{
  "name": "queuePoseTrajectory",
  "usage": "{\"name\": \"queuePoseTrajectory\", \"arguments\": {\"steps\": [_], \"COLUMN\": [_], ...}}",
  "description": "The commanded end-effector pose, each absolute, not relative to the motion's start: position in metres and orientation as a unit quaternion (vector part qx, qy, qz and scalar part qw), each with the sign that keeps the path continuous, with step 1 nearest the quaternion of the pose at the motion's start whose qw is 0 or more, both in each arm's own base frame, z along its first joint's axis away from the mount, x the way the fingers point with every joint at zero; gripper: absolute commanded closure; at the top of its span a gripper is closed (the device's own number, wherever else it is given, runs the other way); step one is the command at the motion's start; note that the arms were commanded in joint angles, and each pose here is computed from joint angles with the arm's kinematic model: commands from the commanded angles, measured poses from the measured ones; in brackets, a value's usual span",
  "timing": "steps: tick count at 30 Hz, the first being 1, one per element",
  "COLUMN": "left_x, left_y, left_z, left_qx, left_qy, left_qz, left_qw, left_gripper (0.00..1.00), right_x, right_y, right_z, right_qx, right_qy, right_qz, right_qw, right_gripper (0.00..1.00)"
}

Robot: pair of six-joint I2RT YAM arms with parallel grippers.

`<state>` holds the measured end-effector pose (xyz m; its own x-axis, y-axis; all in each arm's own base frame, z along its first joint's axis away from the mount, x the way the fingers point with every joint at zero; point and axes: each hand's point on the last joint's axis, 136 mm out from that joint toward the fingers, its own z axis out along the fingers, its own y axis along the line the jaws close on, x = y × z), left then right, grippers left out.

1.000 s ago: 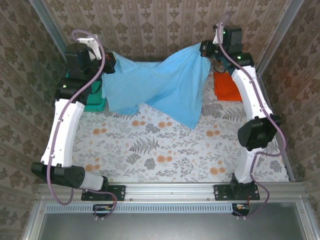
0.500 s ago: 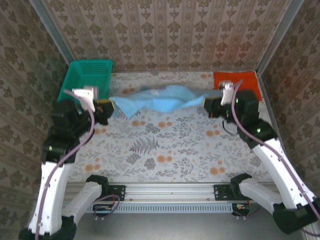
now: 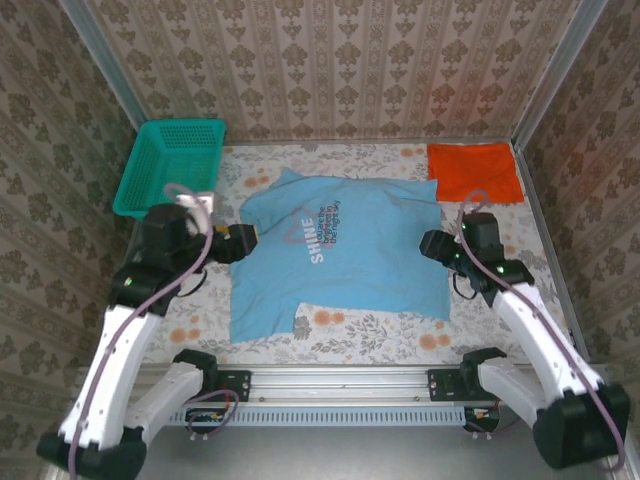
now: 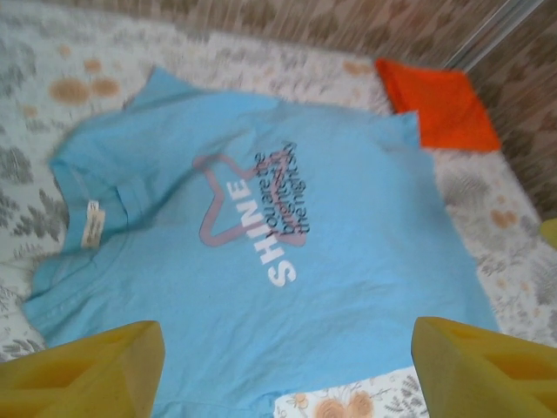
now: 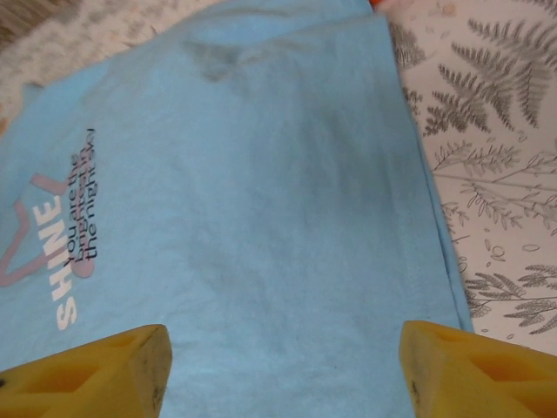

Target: Fold and stack the t-shirts

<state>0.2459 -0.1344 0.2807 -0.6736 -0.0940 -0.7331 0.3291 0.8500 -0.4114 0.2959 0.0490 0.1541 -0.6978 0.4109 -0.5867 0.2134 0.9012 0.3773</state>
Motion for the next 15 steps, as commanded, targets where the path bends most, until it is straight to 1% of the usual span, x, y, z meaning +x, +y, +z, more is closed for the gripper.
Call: {"name": "queuePoseTrajectory", "arguments": {"steps": [1, 3, 8, 11, 15], "left_x": [0.278, 0.301, 0.368, 0.405, 0.448], "left_y": [-0.142, -0.156, -0.201, -0.207, -0.209], "left_z": [0.259, 0.235, 0.182, 0.145, 0.114], "left_qx": [0.024, 0.012, -0.015, -0.038, -0.055], "left_qy": [0.902, 0.921, 0.941, 0.952, 0.960], "left_qz": [-0.224, -0.201, -0.161, -0.118, -0.095], "left_qw": [0.368, 0.334, 0.298, 0.278, 0.258], "left_gripper": [0.26, 0.29, 0.35, 0.37, 0.37], "right_x": [0.328, 0.349, 0.407, 0.431, 0.456], "right_y": [0.058, 0.067, 0.079, 0.084, 0.088], "right_z": [0.141, 0.130, 0.091, 0.068, 0.051], "right_qx": [0.165, 0.161, 0.170, 0.183, 0.185], "right_qy": [0.924, 0.932, 0.941, 0.944, 0.948], "right_qz": [0.143, 0.150, 0.144, 0.140, 0.135], "right_qw": [0.315, 0.289, 0.254, 0.234, 0.222], "right_gripper": [0.34, 0.38, 0.41, 0.43, 0.43]}}
